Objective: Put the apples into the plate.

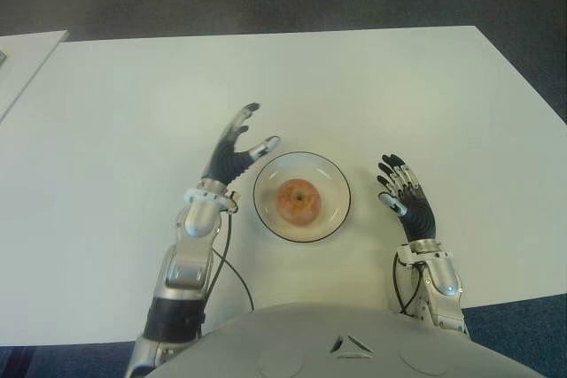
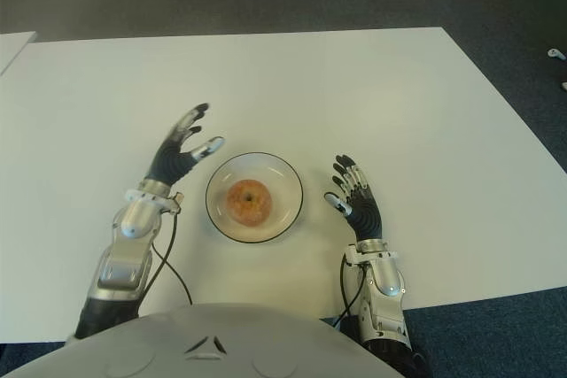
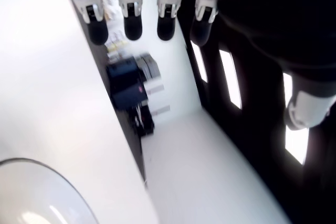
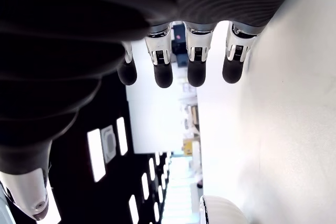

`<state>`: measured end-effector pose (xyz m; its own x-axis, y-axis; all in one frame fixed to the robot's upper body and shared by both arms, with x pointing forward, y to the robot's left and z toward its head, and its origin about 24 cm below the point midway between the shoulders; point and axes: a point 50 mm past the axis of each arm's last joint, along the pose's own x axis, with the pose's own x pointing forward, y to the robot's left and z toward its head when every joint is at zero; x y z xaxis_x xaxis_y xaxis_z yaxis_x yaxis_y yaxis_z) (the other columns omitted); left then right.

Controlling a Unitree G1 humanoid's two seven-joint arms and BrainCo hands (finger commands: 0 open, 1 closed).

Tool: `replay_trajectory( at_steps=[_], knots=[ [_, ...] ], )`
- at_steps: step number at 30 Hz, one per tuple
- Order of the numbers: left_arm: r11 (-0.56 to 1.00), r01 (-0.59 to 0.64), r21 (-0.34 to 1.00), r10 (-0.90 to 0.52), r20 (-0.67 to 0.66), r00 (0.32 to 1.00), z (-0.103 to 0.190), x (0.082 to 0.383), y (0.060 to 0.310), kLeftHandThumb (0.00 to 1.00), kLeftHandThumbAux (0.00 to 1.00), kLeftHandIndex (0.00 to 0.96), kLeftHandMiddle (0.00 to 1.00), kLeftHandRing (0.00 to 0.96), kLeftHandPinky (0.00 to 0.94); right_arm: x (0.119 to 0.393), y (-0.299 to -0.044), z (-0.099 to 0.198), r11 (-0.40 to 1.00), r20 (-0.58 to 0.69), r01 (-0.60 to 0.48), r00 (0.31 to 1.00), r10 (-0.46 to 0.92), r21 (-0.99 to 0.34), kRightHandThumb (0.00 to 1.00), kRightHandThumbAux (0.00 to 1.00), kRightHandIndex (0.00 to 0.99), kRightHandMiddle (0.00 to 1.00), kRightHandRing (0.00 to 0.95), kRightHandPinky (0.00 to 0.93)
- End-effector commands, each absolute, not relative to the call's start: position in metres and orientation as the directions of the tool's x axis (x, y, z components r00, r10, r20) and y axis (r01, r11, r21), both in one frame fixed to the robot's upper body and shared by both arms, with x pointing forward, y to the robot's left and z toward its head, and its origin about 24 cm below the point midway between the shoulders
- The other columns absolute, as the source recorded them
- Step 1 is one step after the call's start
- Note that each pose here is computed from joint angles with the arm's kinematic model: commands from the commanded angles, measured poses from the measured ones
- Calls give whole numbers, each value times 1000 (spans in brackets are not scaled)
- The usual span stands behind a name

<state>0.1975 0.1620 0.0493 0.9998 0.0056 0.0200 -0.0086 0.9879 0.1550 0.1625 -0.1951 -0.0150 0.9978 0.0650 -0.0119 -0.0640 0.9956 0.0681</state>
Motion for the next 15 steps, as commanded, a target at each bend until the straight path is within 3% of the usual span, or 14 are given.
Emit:
replay_trajectory(
  at_steps=[1,15],
  knots=[
    [991,-127,46,130,-67,989,34,163,180,5,436,126,81,70,89,136,-195,-50,994,-234,-25,971,50,108,214,600,80,114,81,95],
    [985,-118,128,129,-84,988,21,145,182,0,392,79,35,25,49,139,-196,-52,993,-226,-39,972,63,107,197,607,77,104,71,84]
  ],
)
